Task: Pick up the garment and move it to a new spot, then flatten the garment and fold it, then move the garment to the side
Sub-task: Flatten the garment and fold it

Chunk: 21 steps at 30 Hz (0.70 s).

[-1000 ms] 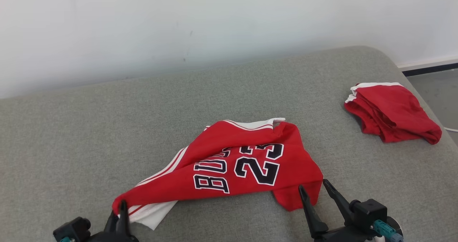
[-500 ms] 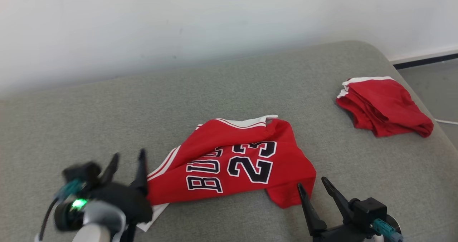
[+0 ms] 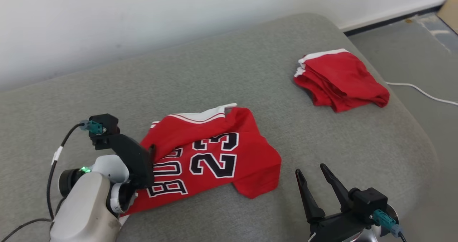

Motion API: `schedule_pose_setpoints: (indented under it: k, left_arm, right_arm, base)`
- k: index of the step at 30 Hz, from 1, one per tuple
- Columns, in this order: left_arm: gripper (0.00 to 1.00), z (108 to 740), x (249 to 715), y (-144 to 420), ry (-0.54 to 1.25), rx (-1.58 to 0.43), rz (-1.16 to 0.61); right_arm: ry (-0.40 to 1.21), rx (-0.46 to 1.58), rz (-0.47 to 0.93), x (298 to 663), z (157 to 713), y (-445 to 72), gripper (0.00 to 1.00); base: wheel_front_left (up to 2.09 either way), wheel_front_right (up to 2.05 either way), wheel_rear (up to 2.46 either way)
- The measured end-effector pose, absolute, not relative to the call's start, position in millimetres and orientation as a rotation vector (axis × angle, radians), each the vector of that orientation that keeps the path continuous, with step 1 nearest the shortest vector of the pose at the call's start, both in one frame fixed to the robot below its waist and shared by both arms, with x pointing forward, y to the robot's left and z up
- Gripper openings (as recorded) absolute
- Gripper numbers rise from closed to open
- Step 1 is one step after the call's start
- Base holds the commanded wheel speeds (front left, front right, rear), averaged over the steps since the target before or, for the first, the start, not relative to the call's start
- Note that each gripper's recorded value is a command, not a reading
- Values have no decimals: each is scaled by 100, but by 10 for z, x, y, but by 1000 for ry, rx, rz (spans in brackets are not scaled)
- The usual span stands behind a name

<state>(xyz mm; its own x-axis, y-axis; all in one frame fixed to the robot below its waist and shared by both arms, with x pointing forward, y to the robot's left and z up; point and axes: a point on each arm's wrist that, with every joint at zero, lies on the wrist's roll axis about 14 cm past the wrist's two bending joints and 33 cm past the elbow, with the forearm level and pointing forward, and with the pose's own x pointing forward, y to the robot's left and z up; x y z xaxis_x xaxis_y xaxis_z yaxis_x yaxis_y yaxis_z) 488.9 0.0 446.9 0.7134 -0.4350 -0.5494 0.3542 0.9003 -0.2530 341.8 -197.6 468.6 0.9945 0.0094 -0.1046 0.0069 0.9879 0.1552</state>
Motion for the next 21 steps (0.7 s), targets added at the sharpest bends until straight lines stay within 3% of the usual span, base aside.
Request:
schedule_pose_setpoints:
  k: [4,5,6,7,13,21]
  left_arm:
    - [100,4239,4884,-77,745,-97,-442]
    - [55,4192,4875,-100,765,-95,-446]
    - [33,4167,4862,-140,778,-98,-459]
    - [0,4166,4862,-186,779,-109,-472]
    - [0,4386,4908,-340,664,-150,-522]
    - [0,5531,5347,-512,106,-155,-562]
  right_arm:
    - [126,157,-57,3336,4603,-2131,100]
    - [130,157,-67,3320,4586,-2156,100]
    - [134,158,-76,3307,4570,-2177,100]
    - [138,158,-82,3296,4555,-2191,100]
    - [132,161,-58,3352,4575,-2113,100]
    - [127,161,-30,3403,4596,-2029,100]
  base:
    - [0,0,0]
    - [0,0,0]
    - [0,0,0]
    - [0,0,0]
    - [0,0,0]
    - [0,0,0]
